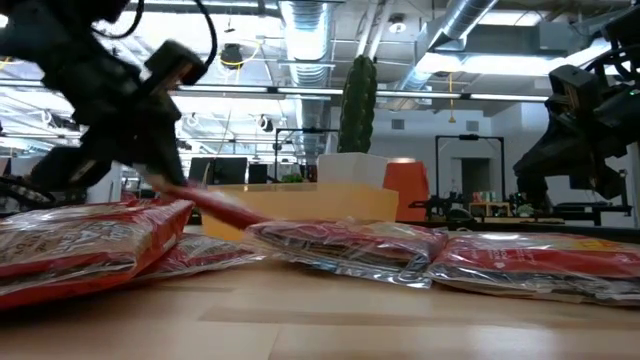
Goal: Sort popcorn bags into baskets
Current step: Put the popcorn bag into the bin
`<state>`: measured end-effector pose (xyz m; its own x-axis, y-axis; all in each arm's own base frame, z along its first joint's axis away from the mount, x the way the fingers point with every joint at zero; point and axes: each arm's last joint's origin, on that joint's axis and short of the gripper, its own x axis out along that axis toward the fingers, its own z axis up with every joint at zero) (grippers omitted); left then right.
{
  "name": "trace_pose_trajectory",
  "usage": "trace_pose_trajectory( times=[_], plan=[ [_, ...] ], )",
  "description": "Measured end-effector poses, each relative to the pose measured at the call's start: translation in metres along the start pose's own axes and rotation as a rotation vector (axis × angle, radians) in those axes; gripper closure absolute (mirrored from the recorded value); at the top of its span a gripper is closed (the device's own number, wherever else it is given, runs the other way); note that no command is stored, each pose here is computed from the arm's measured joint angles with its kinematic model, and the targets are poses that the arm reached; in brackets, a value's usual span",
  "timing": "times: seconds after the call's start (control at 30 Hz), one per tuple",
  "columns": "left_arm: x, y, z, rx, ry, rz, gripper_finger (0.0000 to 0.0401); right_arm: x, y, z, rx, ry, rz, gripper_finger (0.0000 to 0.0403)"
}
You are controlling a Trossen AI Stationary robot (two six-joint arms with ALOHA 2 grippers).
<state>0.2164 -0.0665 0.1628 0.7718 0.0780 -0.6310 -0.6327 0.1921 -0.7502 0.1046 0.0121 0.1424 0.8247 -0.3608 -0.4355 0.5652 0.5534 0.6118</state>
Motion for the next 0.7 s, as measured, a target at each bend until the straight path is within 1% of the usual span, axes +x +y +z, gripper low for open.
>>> trace_pose_trajectory(
  times=[0.17, 0.33, 0.5, 0.63, 0.7],
  plan=[
    [-0.01, -0.018, 0.003, 0.003, -0.008, -0.026, 0.0401, 0.0, 0.0, 0.0, -0.021, 0.0, -0.001, 0.0339],
    [-0.019, -0.042, 0.005, 0.032, 0.012, -0.045, 0.0401, 0.0, 0.0, 0.0, -0.024, -0.001, -0.002, 0.0339],
    [-0.032, -0.064, 0.009, 0.098, 0.022, 0.01, 0.0401, 0.0, 0.0, 0.0, -0.044, -0.007, -0.005, 0.0339],
    [-0.042, -0.075, 0.012, 0.152, 0.016, 0.073, 0.0401, 0.0, 0.0, 0.001, -0.049, -0.02, -0.013, 0.0339],
    [-0.046, -0.079, 0.014, 0.168, 0.012, 0.084, 0.0401, 0.0, 0.0, 0.001, -0.051, -0.02, -0.013, 0.0339]
  ],
)
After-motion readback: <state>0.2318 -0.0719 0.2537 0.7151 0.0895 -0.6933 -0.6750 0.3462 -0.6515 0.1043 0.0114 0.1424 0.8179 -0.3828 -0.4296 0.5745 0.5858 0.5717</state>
